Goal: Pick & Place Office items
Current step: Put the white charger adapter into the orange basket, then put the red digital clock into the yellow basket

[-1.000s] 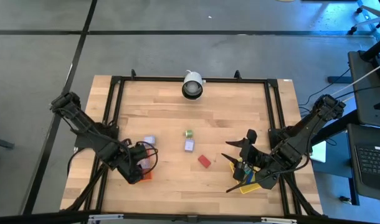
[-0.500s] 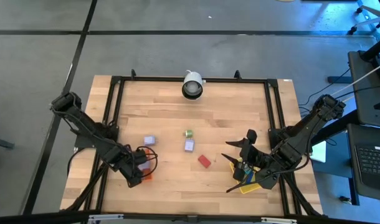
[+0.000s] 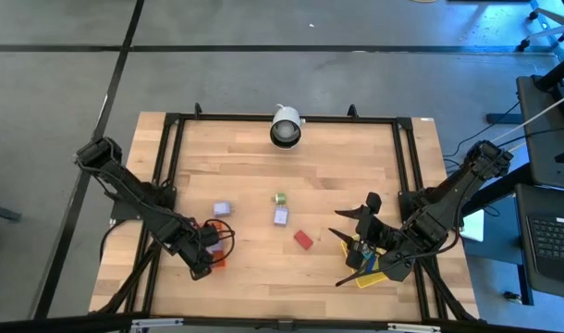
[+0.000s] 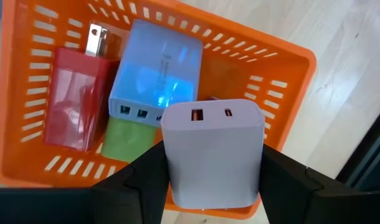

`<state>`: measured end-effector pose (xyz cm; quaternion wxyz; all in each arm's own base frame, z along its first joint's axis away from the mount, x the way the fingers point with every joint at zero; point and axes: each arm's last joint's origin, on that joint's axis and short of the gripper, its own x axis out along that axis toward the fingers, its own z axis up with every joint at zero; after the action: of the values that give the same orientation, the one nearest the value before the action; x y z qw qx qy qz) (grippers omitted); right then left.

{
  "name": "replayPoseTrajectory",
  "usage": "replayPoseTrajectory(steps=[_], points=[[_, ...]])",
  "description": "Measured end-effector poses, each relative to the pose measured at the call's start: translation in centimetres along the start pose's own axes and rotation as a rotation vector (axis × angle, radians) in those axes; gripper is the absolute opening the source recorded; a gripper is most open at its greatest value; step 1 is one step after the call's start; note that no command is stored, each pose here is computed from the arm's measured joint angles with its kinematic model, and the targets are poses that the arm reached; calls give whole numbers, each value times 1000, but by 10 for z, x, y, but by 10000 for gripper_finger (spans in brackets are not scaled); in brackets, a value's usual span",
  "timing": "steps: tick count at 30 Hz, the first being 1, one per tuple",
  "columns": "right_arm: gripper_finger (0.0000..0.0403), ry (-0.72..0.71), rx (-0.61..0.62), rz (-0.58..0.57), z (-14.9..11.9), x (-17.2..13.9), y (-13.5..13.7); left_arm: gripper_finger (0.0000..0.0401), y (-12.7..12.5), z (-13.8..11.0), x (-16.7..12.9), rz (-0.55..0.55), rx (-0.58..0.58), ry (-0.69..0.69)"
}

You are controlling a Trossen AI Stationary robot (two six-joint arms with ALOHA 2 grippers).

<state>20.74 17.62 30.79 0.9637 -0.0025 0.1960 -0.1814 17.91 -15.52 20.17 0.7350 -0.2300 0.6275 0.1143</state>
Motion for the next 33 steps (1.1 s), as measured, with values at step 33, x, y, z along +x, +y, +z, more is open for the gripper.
replayPoseTrajectory(steps=[33], points=[[224,-27,50,-7,5,3,0,233,-3,5,-4,-4,87,-108]])
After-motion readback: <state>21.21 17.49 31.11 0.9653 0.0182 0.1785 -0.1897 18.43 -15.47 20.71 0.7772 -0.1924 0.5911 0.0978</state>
